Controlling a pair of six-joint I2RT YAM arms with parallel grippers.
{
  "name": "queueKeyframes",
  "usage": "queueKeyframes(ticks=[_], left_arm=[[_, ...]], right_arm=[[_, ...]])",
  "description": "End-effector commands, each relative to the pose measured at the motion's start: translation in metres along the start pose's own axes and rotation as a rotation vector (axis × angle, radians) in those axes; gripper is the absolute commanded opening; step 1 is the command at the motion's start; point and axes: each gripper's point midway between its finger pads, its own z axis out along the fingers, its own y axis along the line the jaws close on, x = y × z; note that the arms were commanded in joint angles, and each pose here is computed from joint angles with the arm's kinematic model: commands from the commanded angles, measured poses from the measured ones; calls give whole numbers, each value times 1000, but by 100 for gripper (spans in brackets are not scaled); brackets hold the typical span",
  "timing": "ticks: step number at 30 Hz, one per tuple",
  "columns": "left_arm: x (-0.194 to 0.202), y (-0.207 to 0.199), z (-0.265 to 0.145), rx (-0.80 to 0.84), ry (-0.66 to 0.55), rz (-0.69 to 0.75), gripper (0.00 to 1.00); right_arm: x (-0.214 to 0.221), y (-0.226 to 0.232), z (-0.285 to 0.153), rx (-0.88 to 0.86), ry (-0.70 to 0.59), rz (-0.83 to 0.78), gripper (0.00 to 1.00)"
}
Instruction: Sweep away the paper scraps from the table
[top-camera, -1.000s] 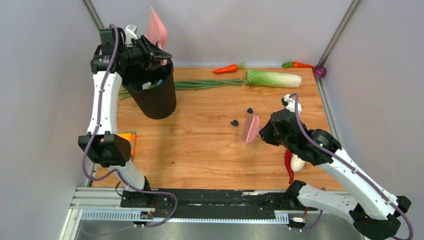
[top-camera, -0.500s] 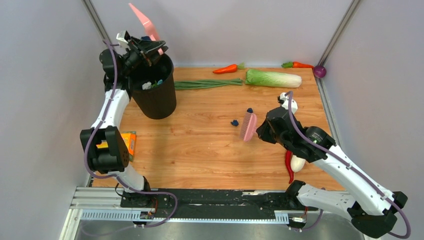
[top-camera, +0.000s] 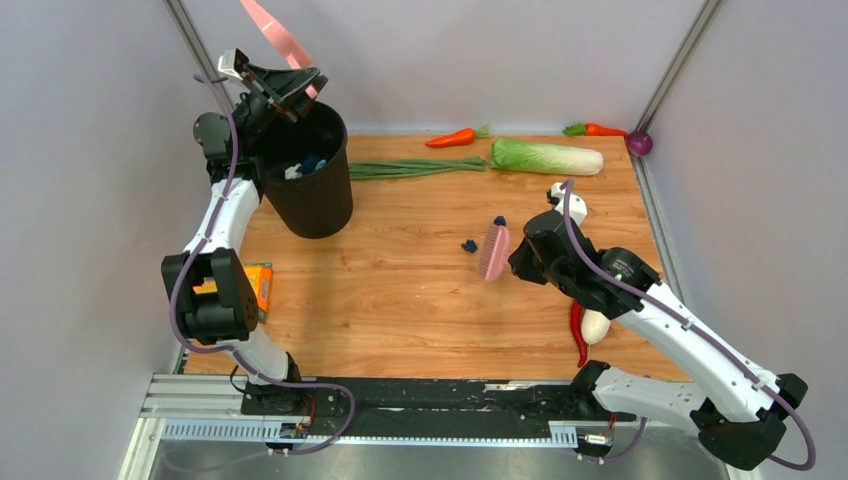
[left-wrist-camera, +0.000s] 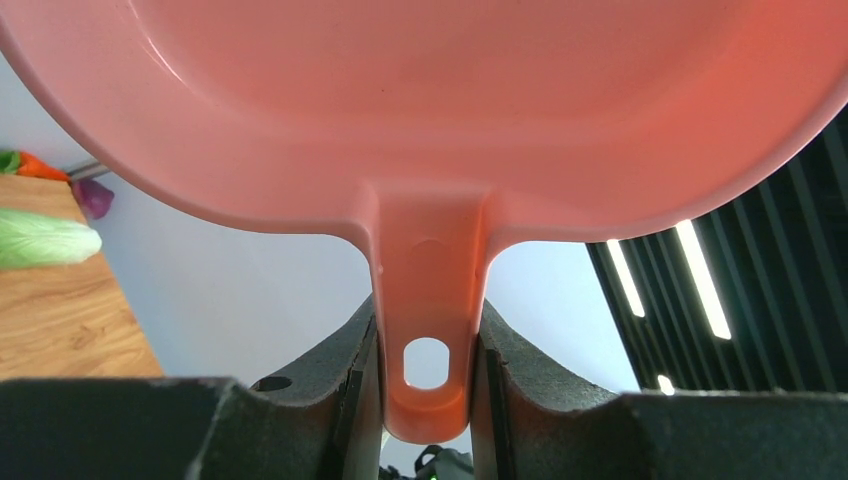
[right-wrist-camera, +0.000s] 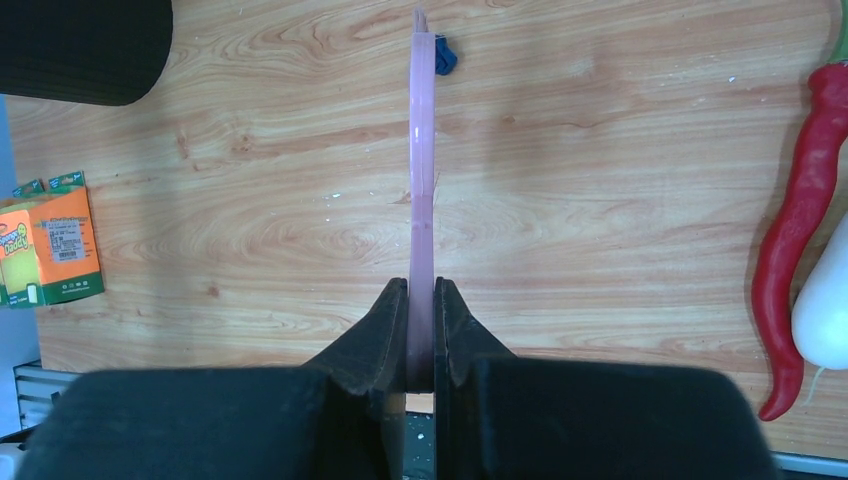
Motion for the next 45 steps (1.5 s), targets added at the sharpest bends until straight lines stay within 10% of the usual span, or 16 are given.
queueKeyframes(ticks=[1, 9, 16, 32, 45], left_arm=[[15, -39, -3, 21, 47, -122, 0], [40, -1, -13, -545, 80, 142, 0], [97, 28, -33, -709, 215, 276, 0], [219, 127, -153, -1513, 825, 797, 0], [289, 194, -235, -1599, 1124, 813, 0]], right_arm=[[-24, 15, -9, -62, -78, 27, 0], [-41, 15, -18, -69, -127, 13, 0], [-69, 36, -2, -100, -141, -8, 0], [-121, 37, 79, -43, -90, -101, 0], [-97, 21, 120, 30, 8, -191, 0]])
